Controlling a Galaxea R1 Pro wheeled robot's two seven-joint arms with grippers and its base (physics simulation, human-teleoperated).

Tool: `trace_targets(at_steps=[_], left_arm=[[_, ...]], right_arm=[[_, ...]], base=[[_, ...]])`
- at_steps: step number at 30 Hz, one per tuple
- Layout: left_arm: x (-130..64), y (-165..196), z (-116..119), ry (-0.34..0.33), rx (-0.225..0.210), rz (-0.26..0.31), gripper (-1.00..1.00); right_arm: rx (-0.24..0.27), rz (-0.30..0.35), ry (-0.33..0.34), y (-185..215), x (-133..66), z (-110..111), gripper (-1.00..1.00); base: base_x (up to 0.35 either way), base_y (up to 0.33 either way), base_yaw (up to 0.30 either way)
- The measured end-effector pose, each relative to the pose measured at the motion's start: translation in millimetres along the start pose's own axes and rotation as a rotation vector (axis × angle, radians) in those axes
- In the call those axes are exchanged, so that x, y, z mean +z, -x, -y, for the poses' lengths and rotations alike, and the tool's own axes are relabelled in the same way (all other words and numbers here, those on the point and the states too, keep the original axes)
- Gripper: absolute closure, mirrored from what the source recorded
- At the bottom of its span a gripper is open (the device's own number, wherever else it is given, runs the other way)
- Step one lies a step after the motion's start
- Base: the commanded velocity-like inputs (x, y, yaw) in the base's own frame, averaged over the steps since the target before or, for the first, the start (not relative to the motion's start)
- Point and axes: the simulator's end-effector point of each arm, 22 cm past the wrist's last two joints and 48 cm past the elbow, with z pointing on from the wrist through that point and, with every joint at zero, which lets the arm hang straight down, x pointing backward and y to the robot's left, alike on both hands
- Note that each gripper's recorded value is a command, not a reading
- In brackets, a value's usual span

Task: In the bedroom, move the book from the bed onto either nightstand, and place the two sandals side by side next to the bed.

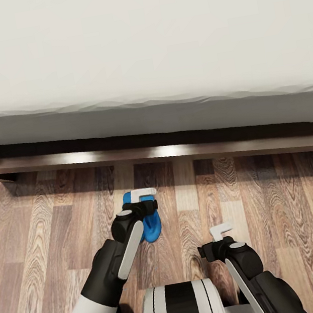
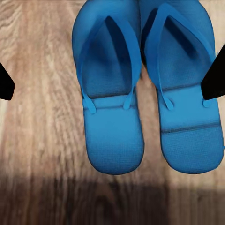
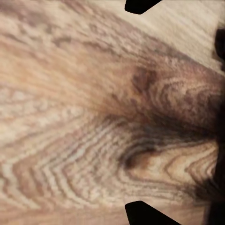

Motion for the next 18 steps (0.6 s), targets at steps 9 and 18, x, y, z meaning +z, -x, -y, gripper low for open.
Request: trace_targets(at_steps=[9, 18], left_arm=[[-4.2, -42, -2, 0.012, -0.006, -0.056, -1.00], [-7.6, -69, -1, 0.009, -0.014, -0.093, -1.00]], right_arm=[[-0.001, 0.000, 0.002, 0, -0.1, -1, -1.00], [-0.001, 0.001, 0.002, 0, -0.1, -1, -1.00]], base=[[0.000, 0.000, 0.000], [0.000, 0.000, 0.000]])
